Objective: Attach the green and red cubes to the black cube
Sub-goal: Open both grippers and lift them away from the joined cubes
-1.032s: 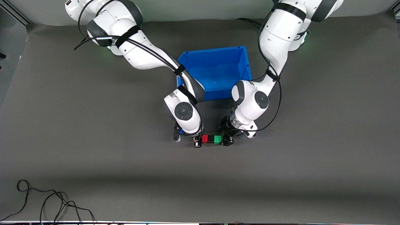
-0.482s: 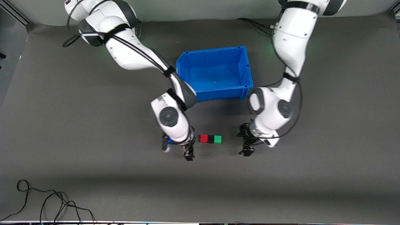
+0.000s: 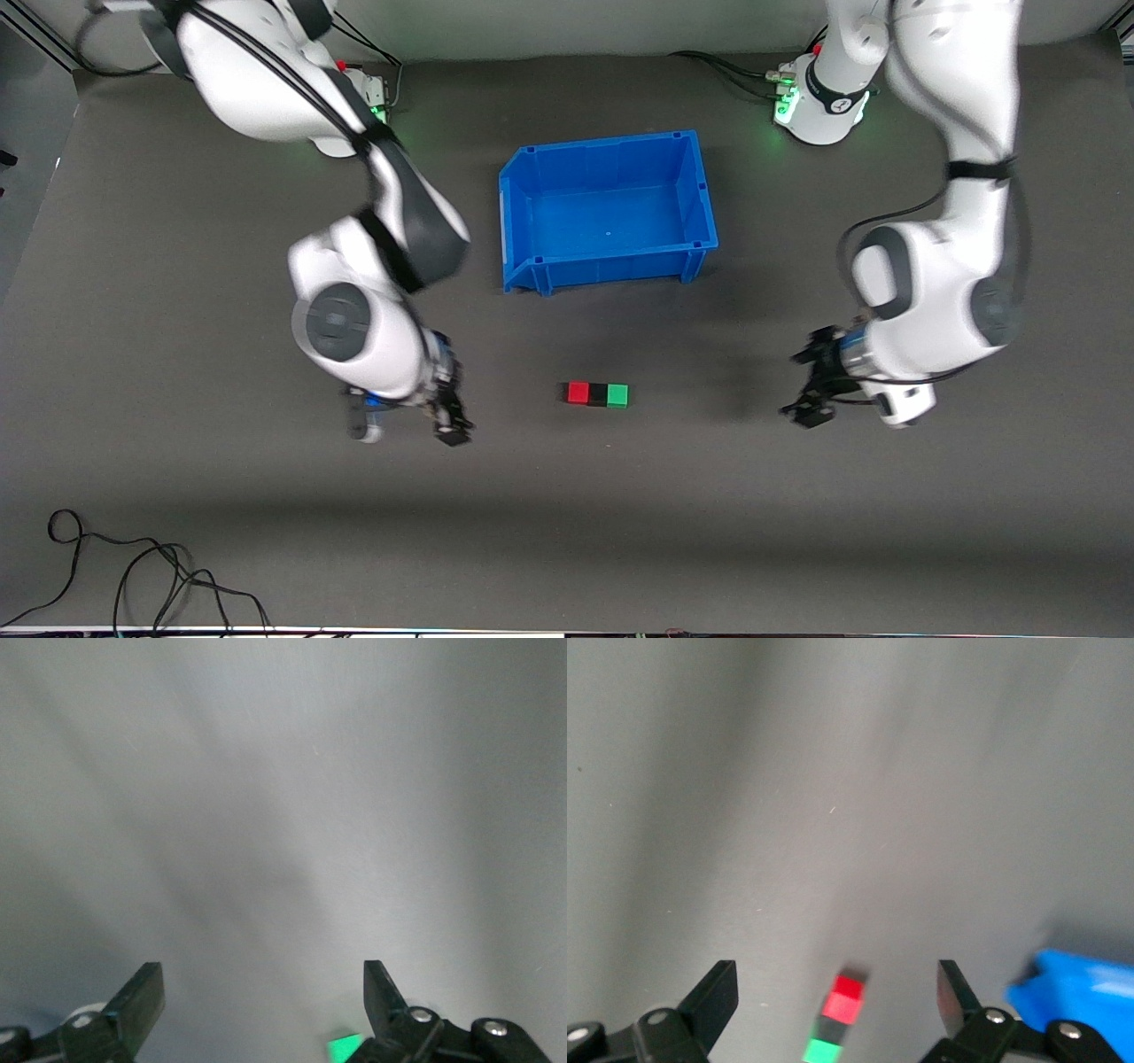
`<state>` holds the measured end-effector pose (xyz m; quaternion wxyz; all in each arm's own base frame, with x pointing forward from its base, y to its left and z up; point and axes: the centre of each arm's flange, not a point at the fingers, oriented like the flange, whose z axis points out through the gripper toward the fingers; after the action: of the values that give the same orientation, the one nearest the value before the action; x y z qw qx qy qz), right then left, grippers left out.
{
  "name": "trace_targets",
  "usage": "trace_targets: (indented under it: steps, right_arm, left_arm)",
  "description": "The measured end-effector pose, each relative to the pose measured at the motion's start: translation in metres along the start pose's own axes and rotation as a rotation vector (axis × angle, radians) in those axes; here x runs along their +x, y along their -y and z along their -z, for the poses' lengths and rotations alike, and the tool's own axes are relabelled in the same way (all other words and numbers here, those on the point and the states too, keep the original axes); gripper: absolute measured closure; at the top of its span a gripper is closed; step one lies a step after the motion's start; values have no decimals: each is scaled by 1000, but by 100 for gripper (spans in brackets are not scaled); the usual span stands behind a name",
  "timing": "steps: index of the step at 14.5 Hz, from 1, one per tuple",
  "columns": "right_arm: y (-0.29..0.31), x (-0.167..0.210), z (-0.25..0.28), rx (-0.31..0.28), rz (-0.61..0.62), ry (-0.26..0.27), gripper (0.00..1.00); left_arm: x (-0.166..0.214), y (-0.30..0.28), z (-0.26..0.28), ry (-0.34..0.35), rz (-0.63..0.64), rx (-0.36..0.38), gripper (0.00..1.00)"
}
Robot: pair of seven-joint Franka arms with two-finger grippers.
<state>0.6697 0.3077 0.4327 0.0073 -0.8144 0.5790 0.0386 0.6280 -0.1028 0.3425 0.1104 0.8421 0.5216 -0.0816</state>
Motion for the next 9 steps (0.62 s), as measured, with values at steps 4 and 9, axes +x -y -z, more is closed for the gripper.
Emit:
trace_targets:
  steps: [4, 9]
  right_arm:
    - [-46, 77, 79, -81, 223, 20, 1]
    - [-117, 189, 141, -137, 534, 74, 0]
  left_arm:
    - [47, 40, 101, 80, -289, 75, 0]
    - [64, 55, 189, 78, -633, 145, 0]
